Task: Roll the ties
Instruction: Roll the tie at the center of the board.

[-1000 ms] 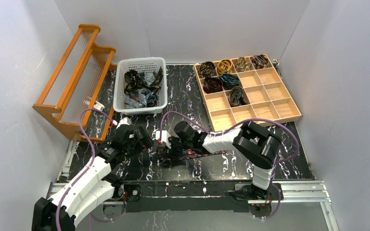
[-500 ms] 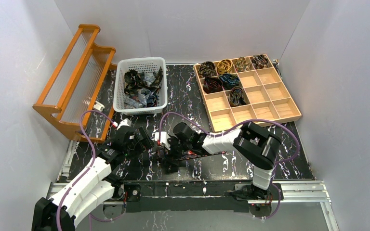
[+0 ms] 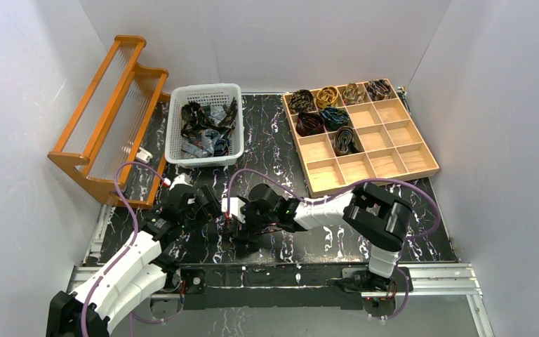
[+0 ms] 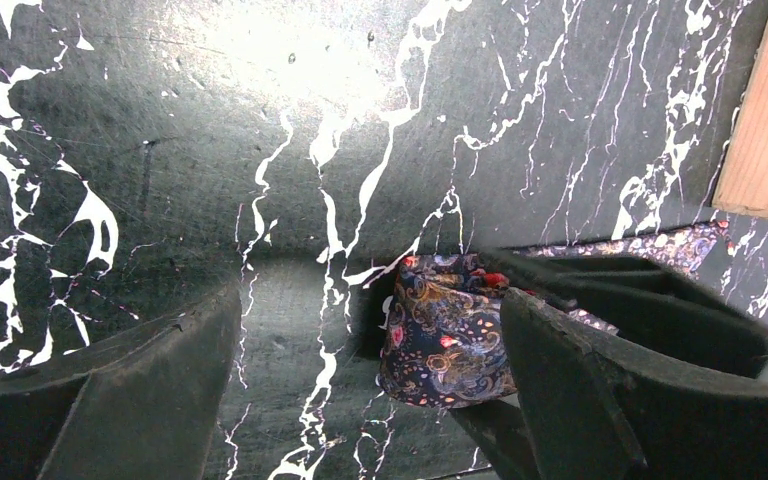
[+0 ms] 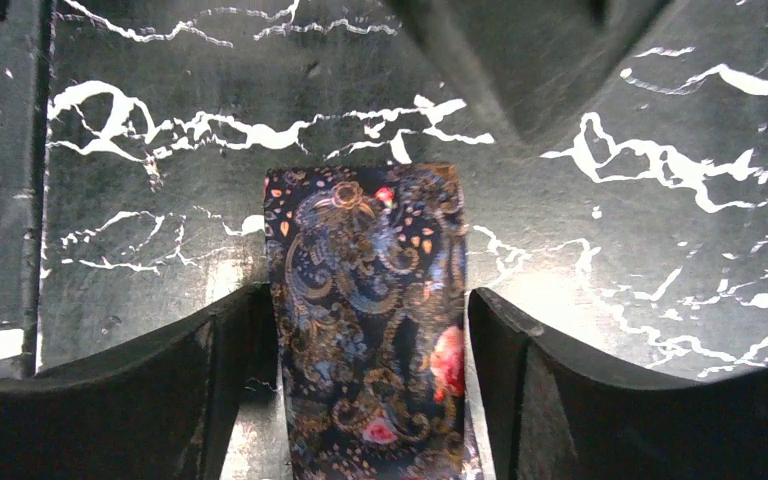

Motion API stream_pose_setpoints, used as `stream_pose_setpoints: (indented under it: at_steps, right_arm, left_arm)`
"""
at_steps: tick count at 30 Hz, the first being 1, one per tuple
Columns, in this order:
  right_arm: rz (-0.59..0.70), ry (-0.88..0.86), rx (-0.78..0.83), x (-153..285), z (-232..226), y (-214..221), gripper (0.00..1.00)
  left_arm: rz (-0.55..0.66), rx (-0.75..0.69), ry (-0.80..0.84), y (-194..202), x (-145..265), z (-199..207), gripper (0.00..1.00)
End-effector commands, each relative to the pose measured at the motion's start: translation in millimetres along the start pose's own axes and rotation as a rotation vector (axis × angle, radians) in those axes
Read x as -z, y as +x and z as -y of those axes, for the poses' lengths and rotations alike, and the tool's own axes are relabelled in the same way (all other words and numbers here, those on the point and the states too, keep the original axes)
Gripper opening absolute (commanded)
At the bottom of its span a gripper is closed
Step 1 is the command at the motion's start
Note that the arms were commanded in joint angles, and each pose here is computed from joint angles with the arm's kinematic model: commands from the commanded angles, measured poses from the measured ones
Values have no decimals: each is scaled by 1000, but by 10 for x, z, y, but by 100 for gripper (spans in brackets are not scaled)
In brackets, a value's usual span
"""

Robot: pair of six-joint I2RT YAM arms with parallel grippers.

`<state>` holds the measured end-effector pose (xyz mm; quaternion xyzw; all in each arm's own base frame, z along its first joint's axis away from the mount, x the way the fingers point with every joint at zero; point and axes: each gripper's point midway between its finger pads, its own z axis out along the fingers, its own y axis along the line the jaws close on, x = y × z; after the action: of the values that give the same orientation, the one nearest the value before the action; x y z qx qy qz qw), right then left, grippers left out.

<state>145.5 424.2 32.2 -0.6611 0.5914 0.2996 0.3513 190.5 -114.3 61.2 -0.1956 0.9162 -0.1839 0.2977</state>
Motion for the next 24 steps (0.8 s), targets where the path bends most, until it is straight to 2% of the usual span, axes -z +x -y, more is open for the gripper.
stream_pose_setpoints:
  at_steps: [1,4,6,9,11,13,17,20,24]
  right_arm:
    - [144,49,-16,239,88,-540,90]
    - [203,108,-72,414,189,-797,97]
    - [224,160,-160,556,244,-841,99]
    - [248,277,-412,799,368,-765,99]
    - [205,354,-641,956,427,-564,99]
    - [169,305,-853,1022,378,-421,99]
    - [123,251,-1151,995,197,-222,98]
    - [98,211,-1250,922,106,-153,89]
    - [65,137,-1306,777,43,-189,72]
  left_arm:
    - [3,13,18,22,5,-6,98]
    - [2,15,33,29,-4,15,98]
    - [3,11,45,26,-1,36,98]
    - [8,7,57,14,-2,60,98]
    - [14,8,67,6,-4,75,98]
    - [14,15,94,15,-8,114,98]
    - [20,31,130,47,-20,136,98]
    - [20,37,135,70,-21,120,98]
    - [-12,43,174,152,-15,161,98]
